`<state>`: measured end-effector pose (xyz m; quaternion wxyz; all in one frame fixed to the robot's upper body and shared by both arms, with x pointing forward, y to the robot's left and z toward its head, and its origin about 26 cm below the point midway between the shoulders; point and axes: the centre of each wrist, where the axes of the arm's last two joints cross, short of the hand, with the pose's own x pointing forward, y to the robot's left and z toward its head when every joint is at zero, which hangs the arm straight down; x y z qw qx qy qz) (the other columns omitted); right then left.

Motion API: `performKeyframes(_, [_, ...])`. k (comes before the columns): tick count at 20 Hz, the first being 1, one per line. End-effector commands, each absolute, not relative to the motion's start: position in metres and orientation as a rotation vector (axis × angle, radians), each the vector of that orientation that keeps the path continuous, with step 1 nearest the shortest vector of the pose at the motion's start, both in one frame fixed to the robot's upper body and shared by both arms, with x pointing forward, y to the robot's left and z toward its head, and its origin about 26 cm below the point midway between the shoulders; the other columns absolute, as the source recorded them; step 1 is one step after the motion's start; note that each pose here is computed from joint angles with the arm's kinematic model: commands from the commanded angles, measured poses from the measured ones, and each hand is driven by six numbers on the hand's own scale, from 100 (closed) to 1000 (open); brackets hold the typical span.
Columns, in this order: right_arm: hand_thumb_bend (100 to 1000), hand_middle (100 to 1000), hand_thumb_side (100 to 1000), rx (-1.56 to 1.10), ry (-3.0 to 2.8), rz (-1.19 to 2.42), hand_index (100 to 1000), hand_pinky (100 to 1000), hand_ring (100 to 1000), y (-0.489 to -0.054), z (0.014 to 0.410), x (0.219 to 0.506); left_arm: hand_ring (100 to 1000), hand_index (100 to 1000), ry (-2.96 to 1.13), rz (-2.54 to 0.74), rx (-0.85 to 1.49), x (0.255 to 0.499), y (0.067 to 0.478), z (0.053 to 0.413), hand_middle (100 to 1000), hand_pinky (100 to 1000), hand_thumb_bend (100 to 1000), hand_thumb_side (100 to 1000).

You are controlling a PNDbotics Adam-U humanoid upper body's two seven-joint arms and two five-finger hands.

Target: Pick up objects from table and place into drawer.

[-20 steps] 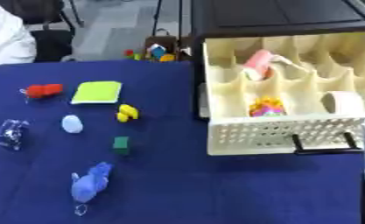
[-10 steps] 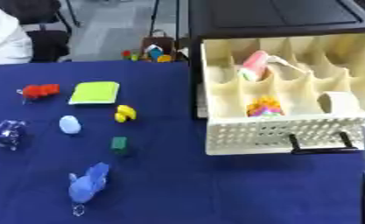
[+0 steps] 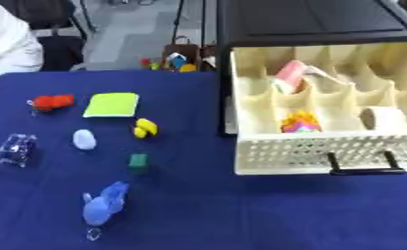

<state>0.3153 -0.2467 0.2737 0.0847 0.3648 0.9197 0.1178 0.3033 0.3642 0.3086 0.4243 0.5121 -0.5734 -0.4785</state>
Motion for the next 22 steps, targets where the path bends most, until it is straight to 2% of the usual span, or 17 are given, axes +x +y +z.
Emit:
performKeyframes(1, [100,653,1000,1.049,2.725,0.339,757,592,654,-0.248,0.28,0.313,809,985,-1.284,-1.291,1.31,0.308,0.375,0.324,836,762,954,904])
performKeyframes(3, [100,653,1000,1.045,2.729,0.335,757,593,654,-0.248,0.28,0.313,812,987,-1.205,-1.325,1.291,0.314,0.379,0.323,839,770,960,859])
performKeyframes(5, [100,653,1000,1.041,2.731,0.332,757,593,654,-0.247,0.28,0.313,821,997,-1.136,-1.352,1.264,0.319,0.383,0.322,850,782,916,773])
performKeyframes(7, [100,652,1000,1.037,2.734,0.328,757,593,654,-0.247,0.28,0.313,825,1000,-1.058,-1.383,1.234,0.324,0.387,0.318,854,787,867,738])
performKeyframes(12, [100,652,1000,1.031,2.737,0.326,757,593,654,-0.247,0.28,0.313,821,984,-0.931,-1.437,1.172,0.332,0.392,0.309,834,795,759,692])
performKeyframes(16, [100,652,1000,1.024,2.739,0.325,757,594,654,-0.246,0.28,0.313,814,971,-0.852,-1.458,1.121,0.338,0.397,0.299,823,783,635,663])
performKeyframes(22, [100,652,1000,1.012,2.741,0.322,757,594,654,-0.245,0.281,0.313,803,963,-0.758,-1.499,1.091,0.347,0.403,0.283,819,766,552,637])
